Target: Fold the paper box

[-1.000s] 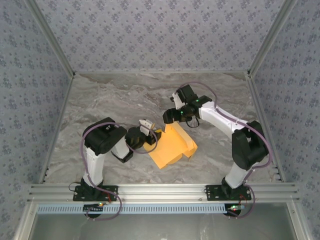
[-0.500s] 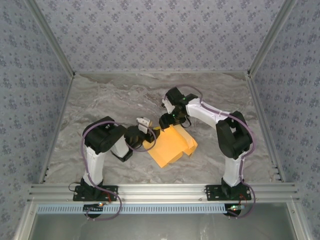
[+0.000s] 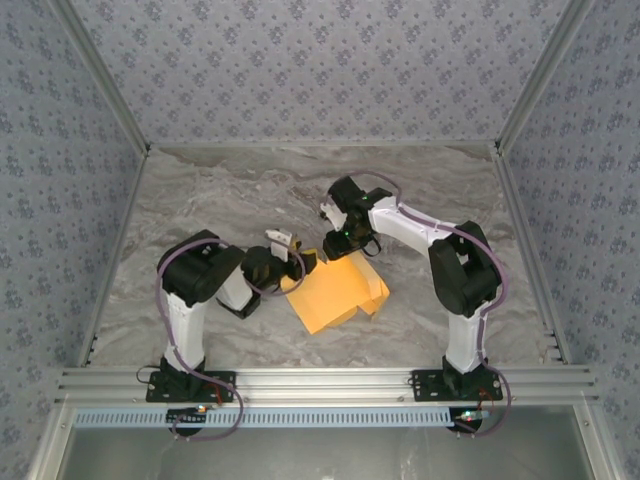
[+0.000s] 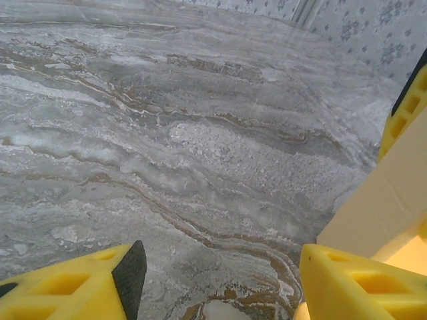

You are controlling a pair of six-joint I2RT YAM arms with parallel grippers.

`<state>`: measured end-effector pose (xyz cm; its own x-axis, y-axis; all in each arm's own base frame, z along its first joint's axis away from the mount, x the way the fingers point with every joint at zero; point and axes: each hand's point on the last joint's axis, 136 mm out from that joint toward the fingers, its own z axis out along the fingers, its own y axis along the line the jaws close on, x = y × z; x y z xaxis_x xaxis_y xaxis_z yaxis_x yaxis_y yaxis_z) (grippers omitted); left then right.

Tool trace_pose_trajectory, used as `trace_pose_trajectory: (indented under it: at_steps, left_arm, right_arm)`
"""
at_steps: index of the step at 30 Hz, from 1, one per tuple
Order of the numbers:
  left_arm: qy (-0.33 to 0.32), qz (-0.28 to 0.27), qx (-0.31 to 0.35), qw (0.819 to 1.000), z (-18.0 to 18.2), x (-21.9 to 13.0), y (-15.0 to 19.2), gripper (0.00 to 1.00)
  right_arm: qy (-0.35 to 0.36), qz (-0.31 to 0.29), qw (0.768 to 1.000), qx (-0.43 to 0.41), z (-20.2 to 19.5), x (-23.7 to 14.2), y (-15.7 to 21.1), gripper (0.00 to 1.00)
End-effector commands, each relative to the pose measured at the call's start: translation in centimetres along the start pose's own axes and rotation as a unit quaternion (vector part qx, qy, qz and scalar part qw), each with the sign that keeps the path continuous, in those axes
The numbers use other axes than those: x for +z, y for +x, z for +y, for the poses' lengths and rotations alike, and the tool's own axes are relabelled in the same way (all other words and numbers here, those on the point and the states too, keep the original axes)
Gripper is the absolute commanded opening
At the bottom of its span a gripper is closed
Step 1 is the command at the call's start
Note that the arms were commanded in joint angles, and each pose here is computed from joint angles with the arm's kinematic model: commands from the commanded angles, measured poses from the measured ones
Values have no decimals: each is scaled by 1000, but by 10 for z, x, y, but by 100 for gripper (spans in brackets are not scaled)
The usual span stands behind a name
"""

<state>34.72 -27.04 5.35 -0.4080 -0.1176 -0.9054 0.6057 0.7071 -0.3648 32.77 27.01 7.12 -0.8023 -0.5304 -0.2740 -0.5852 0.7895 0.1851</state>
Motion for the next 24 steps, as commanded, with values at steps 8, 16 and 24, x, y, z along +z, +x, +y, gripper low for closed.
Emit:
trace_pose_trajectory:
  at_steps: [8,16,24]
  left_arm:
    - [94,-101,-107,985,-18,-43,-112,67]
    - [172,-100,-64,978,-25,-66,-156,68]
    - [276,-36,122,953,-84,-83,-148,69]
  right_arm:
    - [24,-65,995,-72,8,-42,-9,41]
    - [-39,-213,959,-183,34,-111,-4,39]
    - [-64,-220,892,-390,73,-128,39,38]
